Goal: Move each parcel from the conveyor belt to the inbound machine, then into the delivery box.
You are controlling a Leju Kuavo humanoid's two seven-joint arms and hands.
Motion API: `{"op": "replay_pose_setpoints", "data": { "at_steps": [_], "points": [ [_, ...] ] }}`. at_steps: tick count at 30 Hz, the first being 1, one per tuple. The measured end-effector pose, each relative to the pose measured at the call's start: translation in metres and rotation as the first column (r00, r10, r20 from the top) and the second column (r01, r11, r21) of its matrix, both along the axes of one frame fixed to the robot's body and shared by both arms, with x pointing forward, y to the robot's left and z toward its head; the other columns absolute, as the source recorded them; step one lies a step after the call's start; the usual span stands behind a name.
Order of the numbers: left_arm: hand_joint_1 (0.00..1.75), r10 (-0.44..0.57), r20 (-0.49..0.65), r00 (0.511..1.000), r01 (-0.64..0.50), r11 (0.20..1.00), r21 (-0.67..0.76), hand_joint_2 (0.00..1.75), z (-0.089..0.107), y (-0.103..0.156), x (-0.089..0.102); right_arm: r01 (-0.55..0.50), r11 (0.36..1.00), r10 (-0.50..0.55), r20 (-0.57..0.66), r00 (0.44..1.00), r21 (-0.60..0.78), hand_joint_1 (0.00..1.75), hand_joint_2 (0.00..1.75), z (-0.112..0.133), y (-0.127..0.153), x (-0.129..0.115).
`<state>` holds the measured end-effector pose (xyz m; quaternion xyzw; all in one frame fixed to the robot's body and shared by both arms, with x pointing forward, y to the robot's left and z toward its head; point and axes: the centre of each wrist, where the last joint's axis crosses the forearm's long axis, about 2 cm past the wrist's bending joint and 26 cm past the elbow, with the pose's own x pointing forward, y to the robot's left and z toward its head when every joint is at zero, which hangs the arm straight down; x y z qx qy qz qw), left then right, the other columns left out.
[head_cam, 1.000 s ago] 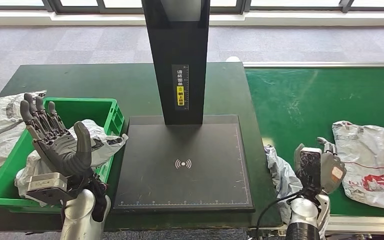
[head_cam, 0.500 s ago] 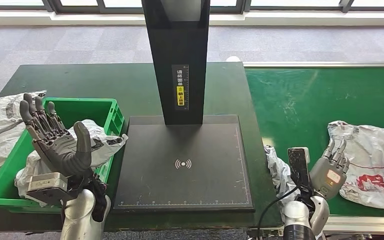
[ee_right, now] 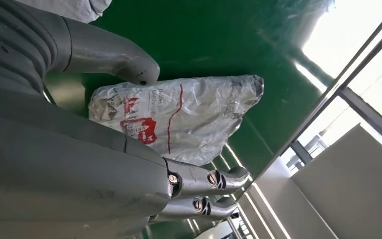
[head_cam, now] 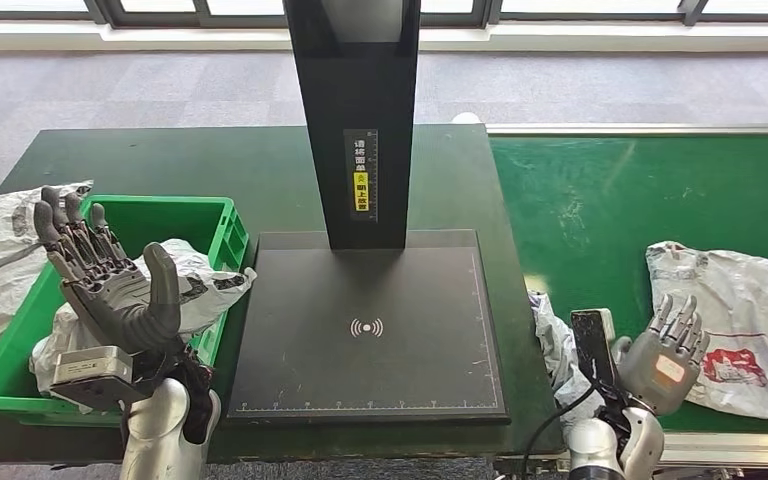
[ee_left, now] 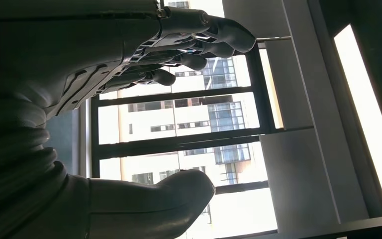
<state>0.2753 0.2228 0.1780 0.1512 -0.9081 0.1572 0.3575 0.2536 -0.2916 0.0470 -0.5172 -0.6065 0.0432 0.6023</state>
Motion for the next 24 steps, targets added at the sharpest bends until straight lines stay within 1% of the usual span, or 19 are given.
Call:
{"op": "replay_pose_setpoints", "data": {
  "at_steps": [2,5,7,10,16,20,24],
  "points": [
    [0.00,0.001,-0.001,1.000,-0.001,1.000,0.000,1.75,0.000,0.000,0.000,0.003,0.999,0.000,-0.064,0.998,0.041,0.00,1.75,-0.004,-0.003,0.000],
    [0.00,0.001,-0.004,1.000,-0.001,1.000,0.001,1.75,0.000,0.000,0.000,-0.027,0.992,0.049,-0.175,0.983,0.127,0.00,1.75,-0.017,-0.009,0.000],
    [0.00,0.001,-0.006,1.000,-0.001,1.000,0.004,1.75,0.000,0.000,0.000,-0.051,0.982,0.089,-0.210,0.974,0.180,0.00,1.75,-0.026,-0.012,0.000],
    [0.00,0.002,-0.007,1.000,-0.002,1.000,0.008,1.75,0.001,0.000,0.000,-0.071,0.973,0.124,-0.234,0.964,0.221,0.00,1.75,-0.035,-0.014,0.000],
    [0.00,0.002,-0.007,1.000,-0.002,1.000,0.009,1.75,0.001,0.000,0.000,-0.084,0.963,0.150,-0.249,0.957,0.257,0.00,1.75,-0.042,-0.016,0.001],
    [0.00,0.002,-0.007,1.000,-0.002,1.000,0.011,1.75,0.001,0.000,0.000,-0.129,0.937,0.205,-0.210,0.956,0.325,0.00,1.75,-0.046,-0.017,0.001],
    [0.00,0.002,-0.006,1.000,-0.002,1.000,0.013,1.75,0.000,0.000,0.000,-0.188,0.901,0.263,-0.146,0.954,0.391,0.00,1.75,-0.049,-0.017,0.001]
  ]
}}
